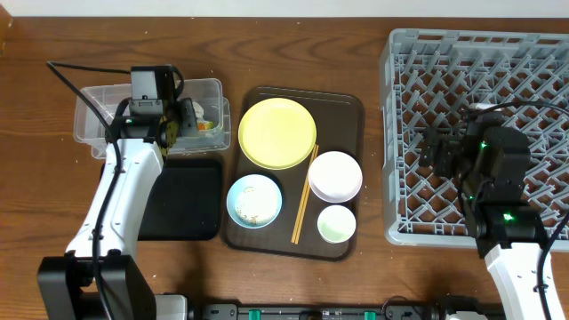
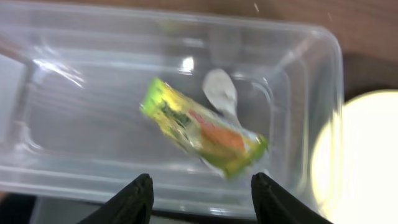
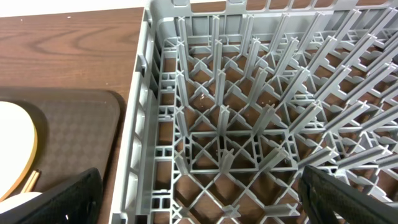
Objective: Sort waste into correct bins and load items into the dishwasher rack
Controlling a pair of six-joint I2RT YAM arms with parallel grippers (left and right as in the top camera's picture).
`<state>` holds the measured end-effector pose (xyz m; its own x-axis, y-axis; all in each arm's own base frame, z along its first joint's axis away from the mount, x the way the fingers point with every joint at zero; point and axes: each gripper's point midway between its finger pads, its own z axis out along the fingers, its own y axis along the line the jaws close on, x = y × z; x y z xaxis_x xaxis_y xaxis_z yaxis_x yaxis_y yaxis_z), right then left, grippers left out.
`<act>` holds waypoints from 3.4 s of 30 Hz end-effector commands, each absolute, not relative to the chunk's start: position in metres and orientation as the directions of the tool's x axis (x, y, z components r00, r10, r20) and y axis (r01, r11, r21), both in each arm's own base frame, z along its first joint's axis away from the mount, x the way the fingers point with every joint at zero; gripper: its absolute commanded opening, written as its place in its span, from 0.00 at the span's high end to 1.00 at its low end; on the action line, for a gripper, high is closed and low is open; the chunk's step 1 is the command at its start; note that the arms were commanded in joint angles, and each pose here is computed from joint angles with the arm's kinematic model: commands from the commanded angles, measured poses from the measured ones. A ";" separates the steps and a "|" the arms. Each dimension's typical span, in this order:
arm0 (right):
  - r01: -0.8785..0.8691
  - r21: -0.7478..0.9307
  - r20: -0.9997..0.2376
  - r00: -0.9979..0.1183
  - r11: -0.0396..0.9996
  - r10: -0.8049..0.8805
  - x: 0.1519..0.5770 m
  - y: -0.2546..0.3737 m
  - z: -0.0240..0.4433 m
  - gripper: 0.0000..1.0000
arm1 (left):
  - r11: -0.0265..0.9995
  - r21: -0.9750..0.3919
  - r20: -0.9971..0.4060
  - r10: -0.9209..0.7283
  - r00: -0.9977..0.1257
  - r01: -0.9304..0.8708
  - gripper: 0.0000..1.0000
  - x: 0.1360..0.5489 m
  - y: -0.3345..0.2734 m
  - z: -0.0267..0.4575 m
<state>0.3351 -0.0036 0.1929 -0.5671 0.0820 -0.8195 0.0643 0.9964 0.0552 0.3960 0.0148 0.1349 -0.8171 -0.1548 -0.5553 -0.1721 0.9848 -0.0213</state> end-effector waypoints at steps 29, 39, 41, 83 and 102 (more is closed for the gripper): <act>0.044 0.051 -0.833 -0.549 0.998 0.067 0.338 0.001 0.203 0.01 | 0.840 -0.016 -0.263 -0.526 -0.808 -0.542 0.94 0.306 0.007 0.106; 0.044 0.051 -0.833 -0.549 0.998 0.067 0.338 0.001 0.203 0.01 | 0.465 -0.091 -0.214 -0.873 -0.439 -0.881 0.94 0.287 0.072 0.073; 0.044 0.051 -0.833 -0.549 0.998 0.067 0.338 0.001 0.203 0.01 | 0.447 -0.114 -0.225 -0.881 -0.416 -0.887 0.93 0.289 0.075 0.066; 0.044 0.051 -0.833 -0.549 0.998 0.067 0.338 0.001 0.203 0.01 | 0.519 -0.485 -0.448 -0.839 -0.309 -0.704 0.89 0.409 0.087 0.044; 0.044 0.051 -0.835 -0.546 0.998 0.066 0.338 0.001 0.204 0.01 | 0.619 -0.377 -0.445 -0.773 -0.452 -0.688 0.91 0.390 0.085 0.029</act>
<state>0.3352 -0.0036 0.1930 -0.5665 0.0820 -0.8200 0.0643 0.9964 0.0552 0.3956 0.0808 0.0344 -0.4350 -0.7796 -0.4506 -0.6801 0.6124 -0.4030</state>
